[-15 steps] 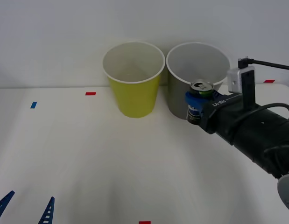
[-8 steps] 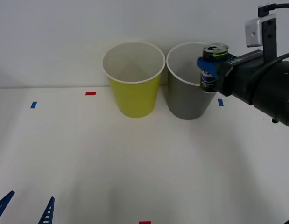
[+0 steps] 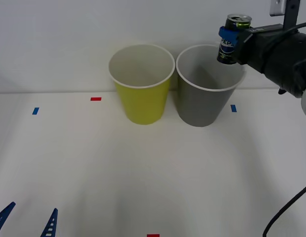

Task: Put cans in the gray bin and PET bottles in the light green bin.

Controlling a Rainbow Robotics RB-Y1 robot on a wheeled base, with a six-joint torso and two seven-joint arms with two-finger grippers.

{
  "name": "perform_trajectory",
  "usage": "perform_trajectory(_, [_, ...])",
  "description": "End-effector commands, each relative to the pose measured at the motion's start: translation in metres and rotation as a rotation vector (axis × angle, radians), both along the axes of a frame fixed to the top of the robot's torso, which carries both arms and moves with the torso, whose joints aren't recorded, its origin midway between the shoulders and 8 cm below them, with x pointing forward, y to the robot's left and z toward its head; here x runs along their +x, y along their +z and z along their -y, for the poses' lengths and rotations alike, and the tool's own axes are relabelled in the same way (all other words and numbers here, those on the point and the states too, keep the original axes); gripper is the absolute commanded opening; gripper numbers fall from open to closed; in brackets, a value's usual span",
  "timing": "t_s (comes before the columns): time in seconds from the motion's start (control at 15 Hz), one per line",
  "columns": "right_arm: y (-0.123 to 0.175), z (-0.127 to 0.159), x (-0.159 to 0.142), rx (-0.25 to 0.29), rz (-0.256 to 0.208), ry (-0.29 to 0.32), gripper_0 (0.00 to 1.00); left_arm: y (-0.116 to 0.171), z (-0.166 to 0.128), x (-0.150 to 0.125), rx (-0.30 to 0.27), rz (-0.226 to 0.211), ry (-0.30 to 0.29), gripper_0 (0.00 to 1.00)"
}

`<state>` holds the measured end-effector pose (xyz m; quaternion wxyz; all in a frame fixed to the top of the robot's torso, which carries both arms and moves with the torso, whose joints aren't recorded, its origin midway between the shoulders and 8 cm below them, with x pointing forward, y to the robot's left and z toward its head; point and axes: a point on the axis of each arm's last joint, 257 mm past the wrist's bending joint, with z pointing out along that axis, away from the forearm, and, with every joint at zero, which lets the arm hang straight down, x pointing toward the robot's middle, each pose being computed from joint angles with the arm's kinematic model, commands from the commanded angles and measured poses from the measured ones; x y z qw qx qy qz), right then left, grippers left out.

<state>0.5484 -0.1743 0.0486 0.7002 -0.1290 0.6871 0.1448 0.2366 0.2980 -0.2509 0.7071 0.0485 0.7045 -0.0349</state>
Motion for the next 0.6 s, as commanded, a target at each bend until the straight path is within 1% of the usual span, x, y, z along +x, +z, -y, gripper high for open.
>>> perform_trajectory(0.07, [0.008, 0.000, 0.025, 0.016, 0.066, -0.009, 0.06, 0.000, 0.000, 0.000, 0.000, 0.000, 0.000, 1.00])
perform_trajectory(0.13, [0.003, -0.004, 0.031, 0.015, 0.081, -0.006, 0.06, 0.000, 0.000, 0.000, 0.000, 0.000, 0.000, 1.00])
perform_trajectory(0.27, [-0.005, -0.001, 0.040, 0.000, 0.096, -0.018, 0.06, 0.000, 0.000, 0.000, 0.000, 0.000, 0.000, 1.00])
perform_trajectory(0.4, [-0.009, 0.006, 0.045, -0.037, 0.108, -0.037, 0.06, 0.000, 0.000, 0.000, 0.000, 0.000, 0.000, 1.00])
perform_trajectory(0.47, [-0.011, 0.005, 0.046, -0.043, 0.110, -0.038, 0.06, 0.000, 0.000, 0.000, 0.000, 0.000, 0.000, 1.00])
perform_trajectory(0.6, [-0.017, 0.003, 0.052, -0.034, 0.123, -0.040, 0.06, 0.000, 0.000, 0.000, 0.000, 0.000, 0.000, 1.00])
